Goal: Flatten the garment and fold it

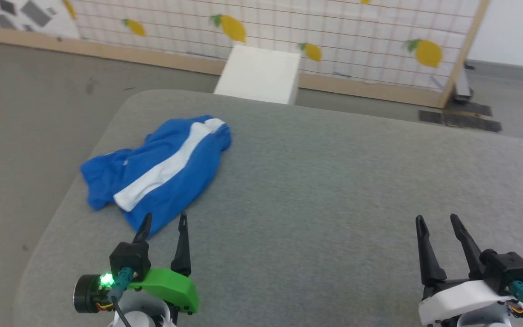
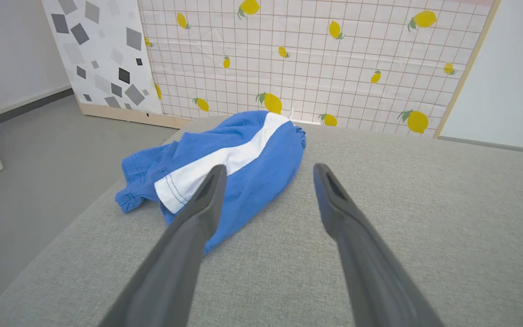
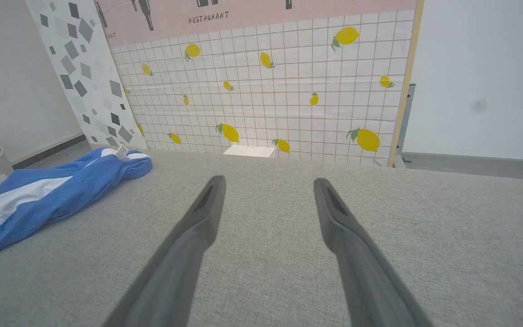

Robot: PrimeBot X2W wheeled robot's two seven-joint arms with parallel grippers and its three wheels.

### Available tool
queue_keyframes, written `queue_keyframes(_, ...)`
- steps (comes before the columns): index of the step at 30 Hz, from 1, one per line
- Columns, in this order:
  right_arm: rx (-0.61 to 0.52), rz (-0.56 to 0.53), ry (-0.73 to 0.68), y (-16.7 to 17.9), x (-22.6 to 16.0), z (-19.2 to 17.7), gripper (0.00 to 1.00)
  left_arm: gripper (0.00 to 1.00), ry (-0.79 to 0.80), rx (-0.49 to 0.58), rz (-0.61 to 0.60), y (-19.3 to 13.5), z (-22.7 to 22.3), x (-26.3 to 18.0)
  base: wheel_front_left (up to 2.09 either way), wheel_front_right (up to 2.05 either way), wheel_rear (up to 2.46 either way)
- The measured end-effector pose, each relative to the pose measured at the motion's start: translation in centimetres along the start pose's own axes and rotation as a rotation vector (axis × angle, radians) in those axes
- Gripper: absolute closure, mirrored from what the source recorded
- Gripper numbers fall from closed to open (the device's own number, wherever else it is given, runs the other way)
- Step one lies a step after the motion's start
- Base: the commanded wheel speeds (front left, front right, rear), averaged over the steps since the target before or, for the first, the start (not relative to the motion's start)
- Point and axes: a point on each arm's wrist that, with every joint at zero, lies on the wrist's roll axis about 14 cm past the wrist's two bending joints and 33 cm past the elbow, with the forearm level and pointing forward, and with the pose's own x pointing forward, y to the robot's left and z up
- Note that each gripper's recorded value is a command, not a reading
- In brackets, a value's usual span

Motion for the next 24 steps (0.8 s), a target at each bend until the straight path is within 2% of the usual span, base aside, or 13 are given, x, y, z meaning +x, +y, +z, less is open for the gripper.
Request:
queue_keyframes(14, 0.043, 0.209, 0.032, 7.0, 2.5, -1.6, 0.00, 0.00, -0.016, 0.013, 0.199, 6.4, 0.3, -4.1, 0.00, 0.00, 0.00)
queue_keyframes(24, 0.051, 0.276, 0.049, 9.4, 3.1, -2.1, 0.00, 0.00, -0.018, 0.009, 0.266, 8.3, 0.3, -5.8, 0.00, 0.00, 0.00)
